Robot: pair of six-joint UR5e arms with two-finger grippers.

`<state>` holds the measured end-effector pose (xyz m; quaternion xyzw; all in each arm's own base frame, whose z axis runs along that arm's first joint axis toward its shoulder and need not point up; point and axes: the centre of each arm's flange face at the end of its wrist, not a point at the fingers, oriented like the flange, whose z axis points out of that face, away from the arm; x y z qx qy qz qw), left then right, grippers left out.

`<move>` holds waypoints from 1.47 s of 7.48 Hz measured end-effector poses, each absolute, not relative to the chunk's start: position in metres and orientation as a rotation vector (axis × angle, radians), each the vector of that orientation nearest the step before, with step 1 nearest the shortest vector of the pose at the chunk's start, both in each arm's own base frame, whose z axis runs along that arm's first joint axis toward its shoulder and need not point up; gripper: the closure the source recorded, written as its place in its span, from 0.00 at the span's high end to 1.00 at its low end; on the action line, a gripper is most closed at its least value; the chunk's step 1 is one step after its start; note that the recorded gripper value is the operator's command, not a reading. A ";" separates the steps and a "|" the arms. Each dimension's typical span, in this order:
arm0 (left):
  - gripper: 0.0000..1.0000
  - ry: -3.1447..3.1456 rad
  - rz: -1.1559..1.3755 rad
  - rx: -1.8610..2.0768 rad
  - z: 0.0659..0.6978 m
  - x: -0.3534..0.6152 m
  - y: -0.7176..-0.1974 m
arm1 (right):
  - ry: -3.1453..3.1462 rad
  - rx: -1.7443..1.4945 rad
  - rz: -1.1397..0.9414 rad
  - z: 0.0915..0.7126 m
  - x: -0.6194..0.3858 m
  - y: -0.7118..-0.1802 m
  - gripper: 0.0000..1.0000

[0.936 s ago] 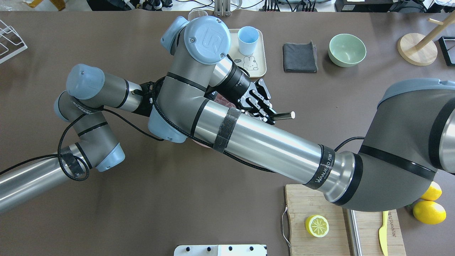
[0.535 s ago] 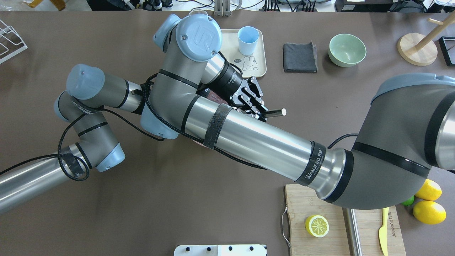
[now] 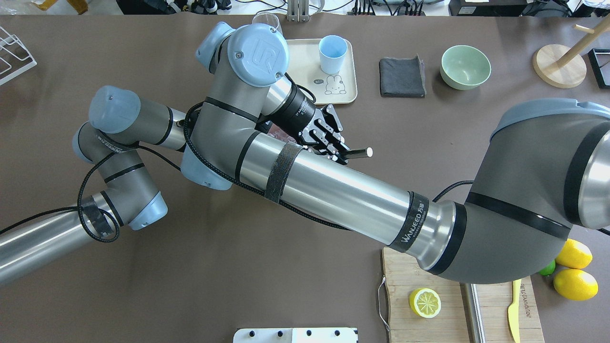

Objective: Put ice in cup with scoop
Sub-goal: 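Push the scoop down into the ice cubes with the right gripper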

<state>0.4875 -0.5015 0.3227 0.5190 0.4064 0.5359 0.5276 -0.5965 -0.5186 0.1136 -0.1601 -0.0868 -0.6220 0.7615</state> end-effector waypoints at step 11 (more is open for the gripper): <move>0.97 0.970 1.279 1.239 0.324 0.487 -0.502 | -0.213 -0.226 -1.320 0.104 -0.609 -0.507 0.00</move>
